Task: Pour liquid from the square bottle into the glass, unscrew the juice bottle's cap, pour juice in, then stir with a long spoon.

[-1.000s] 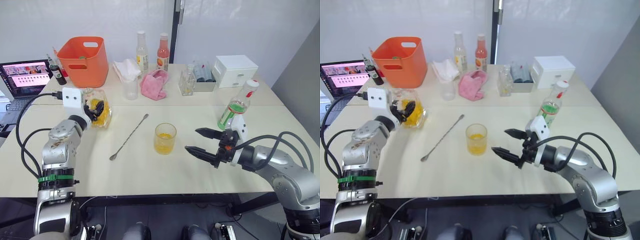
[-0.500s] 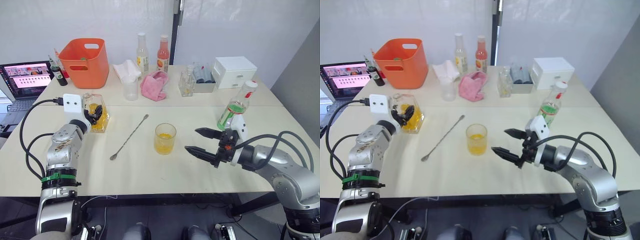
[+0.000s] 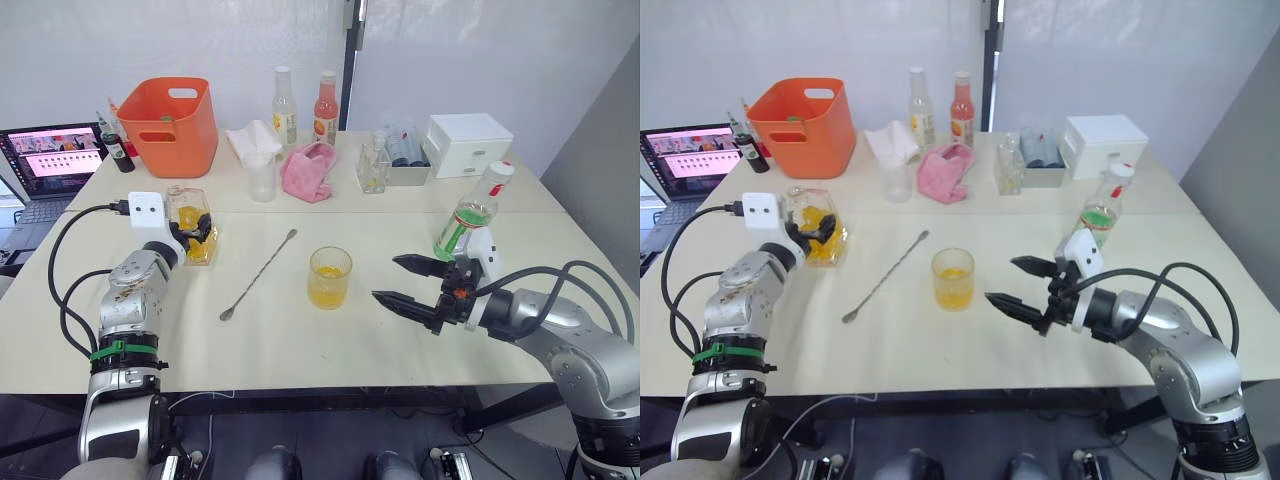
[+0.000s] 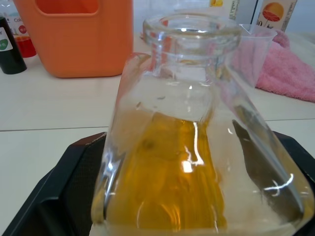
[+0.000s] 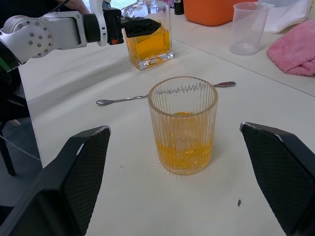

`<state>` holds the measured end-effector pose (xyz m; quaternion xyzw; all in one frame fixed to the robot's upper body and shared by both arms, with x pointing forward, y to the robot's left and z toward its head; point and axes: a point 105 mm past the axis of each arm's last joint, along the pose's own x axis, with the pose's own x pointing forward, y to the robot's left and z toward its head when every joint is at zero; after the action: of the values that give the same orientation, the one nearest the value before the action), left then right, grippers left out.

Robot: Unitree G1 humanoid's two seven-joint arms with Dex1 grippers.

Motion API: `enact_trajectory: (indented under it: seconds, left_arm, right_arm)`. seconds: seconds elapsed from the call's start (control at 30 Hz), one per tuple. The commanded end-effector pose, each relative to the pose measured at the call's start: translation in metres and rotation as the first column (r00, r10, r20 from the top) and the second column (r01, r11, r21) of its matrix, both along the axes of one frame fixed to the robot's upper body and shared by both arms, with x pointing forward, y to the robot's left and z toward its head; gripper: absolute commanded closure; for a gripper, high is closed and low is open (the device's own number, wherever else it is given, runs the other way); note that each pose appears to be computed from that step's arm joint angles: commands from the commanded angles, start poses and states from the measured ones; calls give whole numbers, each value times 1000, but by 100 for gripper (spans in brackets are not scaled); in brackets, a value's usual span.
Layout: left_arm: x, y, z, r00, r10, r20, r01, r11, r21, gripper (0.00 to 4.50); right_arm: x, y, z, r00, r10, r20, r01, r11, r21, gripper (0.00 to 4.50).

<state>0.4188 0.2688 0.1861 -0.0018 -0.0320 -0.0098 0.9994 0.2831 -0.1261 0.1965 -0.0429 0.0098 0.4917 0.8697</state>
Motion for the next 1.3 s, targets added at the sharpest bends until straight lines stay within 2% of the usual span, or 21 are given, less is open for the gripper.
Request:
enact_trajectory:
  seconds: [0.03,0.17,0.3,0.5,0.53,0.6,0.7,0.87,0.97,1.13,1.3]
  left_arm:
    - [-8,0,29,994,-22,110,21,1000,13,2]
    - [-24,3,47,984,-49,173,49,999,5,2]
    - [-52,4,67,971,-89,223,90,996,6,2]
    - [-75,10,72,971,-111,210,111,994,10,2]
    - [-83,14,71,972,-134,193,135,991,7,2]
    - [-104,20,62,965,-220,144,220,975,17,2]
    - [-127,27,49,955,-284,80,282,959,34,2]
    - [-151,59,24,972,-233,15,232,971,62,2]
    - [-162,74,4,982,-188,-16,189,979,75,2]
    - [-181,105,-26,998,-64,8,64,997,49,2]
    - [-192,107,-39,998,-63,-18,64,996,65,2]
  right_arm:
    - [-2,-5,11,999,-13,43,12,1000,7,0]
    - [-2,-13,11,998,-43,47,43,999,4,0]
    - [-1,-31,14,993,-108,46,107,994,15,0]
    - [1,-63,11,974,-225,33,224,974,25,0]
    - [4,-78,9,956,-290,39,290,957,17,0]
    - [5,-109,3,908,-417,46,417,909,4,0]
    - [-1,-135,2,860,-507,56,507,862,23,0]
    - [-18,-174,0,777,-627,60,623,779,64,0]
    - [-26,-202,-5,713,-697,73,696,717,36,0]
    - [-20,-223,-7,674,-733,97,737,676,-7,0]
    - [-12,-223,-10,685,-722,101,727,687,-23,0]
